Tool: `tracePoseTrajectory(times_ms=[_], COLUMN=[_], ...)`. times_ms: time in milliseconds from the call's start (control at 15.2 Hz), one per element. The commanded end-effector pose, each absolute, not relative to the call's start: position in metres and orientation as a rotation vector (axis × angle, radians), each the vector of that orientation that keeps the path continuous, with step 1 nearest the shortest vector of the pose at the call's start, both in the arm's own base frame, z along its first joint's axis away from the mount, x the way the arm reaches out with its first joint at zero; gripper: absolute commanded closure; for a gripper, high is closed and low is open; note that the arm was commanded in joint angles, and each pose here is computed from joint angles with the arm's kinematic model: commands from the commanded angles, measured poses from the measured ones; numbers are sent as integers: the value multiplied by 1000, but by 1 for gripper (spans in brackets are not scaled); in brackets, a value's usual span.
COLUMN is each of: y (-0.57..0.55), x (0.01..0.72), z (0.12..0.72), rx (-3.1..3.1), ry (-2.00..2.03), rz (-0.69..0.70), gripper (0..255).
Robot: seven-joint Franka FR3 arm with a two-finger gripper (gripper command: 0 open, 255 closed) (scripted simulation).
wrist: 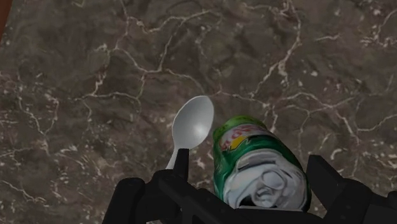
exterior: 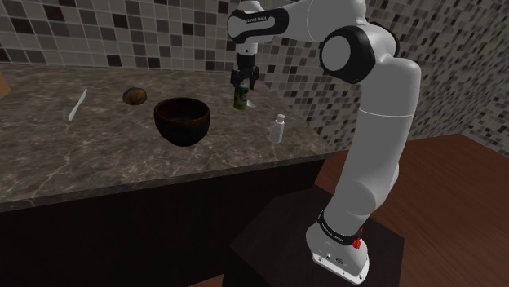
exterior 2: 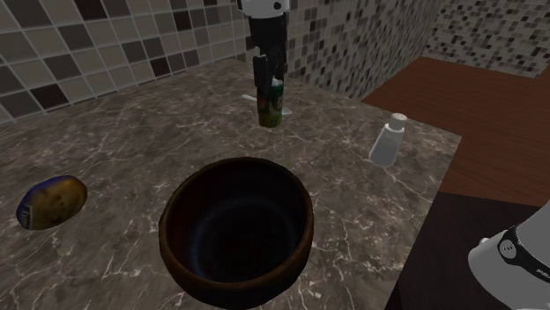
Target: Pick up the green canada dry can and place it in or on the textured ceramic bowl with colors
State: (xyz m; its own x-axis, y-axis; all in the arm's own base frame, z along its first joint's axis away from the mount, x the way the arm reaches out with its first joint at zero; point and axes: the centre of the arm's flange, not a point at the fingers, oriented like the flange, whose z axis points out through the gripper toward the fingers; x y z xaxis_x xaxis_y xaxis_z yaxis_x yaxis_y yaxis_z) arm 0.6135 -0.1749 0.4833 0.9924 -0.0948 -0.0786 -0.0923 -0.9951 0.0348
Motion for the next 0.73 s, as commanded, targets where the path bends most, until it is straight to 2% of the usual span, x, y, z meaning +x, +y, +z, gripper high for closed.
tracePoseTrajectory(times_ms=[0,264,330,660], y=[-175,-175,-175,-175], x=[613,613,613,613], z=[482,483,483,483], rx=[3105,3105,3105,3105], ry=[-146,-146,-146,-146], rz=[-124,-124,-124,-124], gripper=[0,0,255,255])
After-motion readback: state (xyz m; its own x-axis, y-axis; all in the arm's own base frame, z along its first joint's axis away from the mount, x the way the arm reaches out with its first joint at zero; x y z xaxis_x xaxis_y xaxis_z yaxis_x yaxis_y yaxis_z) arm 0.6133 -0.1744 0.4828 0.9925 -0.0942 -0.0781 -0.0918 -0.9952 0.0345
